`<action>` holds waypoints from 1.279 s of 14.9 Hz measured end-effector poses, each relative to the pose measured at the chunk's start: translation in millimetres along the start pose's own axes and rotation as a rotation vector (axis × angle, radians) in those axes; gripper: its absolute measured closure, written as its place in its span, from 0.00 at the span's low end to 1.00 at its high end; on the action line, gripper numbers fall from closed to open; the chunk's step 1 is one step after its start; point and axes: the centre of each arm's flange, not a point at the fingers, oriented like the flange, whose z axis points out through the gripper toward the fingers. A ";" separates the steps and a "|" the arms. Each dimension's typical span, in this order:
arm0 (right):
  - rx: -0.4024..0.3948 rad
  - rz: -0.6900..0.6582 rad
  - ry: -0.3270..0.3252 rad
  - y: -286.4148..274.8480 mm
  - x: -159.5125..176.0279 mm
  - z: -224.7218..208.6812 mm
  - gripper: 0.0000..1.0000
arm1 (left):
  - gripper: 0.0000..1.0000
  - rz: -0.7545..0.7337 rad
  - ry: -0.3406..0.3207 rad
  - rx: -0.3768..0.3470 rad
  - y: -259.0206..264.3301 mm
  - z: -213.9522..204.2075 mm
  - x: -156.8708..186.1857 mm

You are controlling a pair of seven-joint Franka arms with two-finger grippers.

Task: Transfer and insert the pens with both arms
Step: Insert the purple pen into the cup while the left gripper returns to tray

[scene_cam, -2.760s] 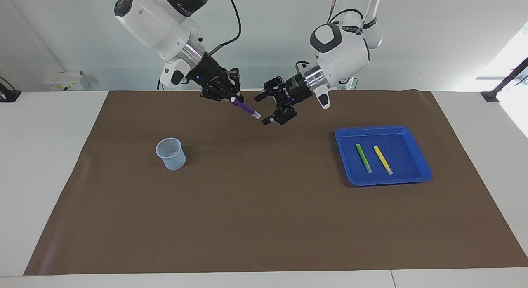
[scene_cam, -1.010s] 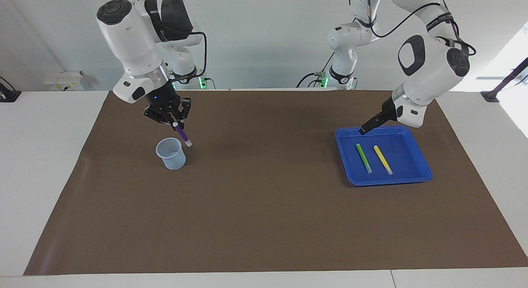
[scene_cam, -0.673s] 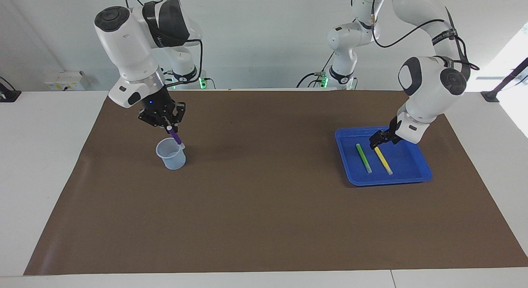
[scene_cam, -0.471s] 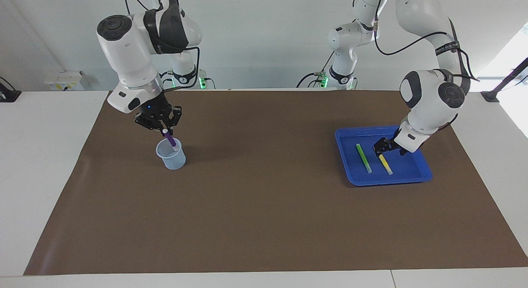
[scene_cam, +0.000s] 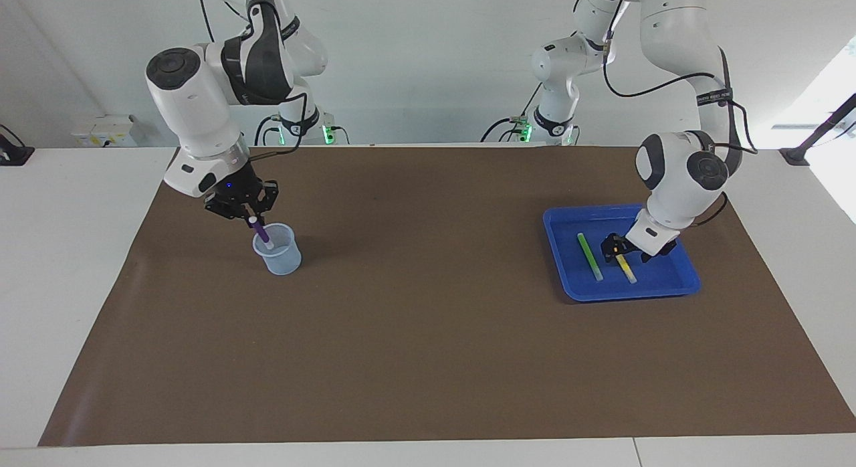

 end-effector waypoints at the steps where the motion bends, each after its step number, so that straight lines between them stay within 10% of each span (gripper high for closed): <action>1: 0.002 -0.011 -0.013 1.4 -5.5 9.3 0.82 | 0.09 0.002 0.002 0.000 0.3 3.2 -1.5; 14: -0.004 -0.038 0.005 -3.9 -22.2 65.8 0.82 | 0.21 -0.005 -0.013 0.001 -3.3 20.9 -16.2; 19: -0.006 -0.039 0.011 -3.5 -20.7 63.0 0.56 | 0.37 -0.019 0.009 0.000 -1.7 26.1 -18.9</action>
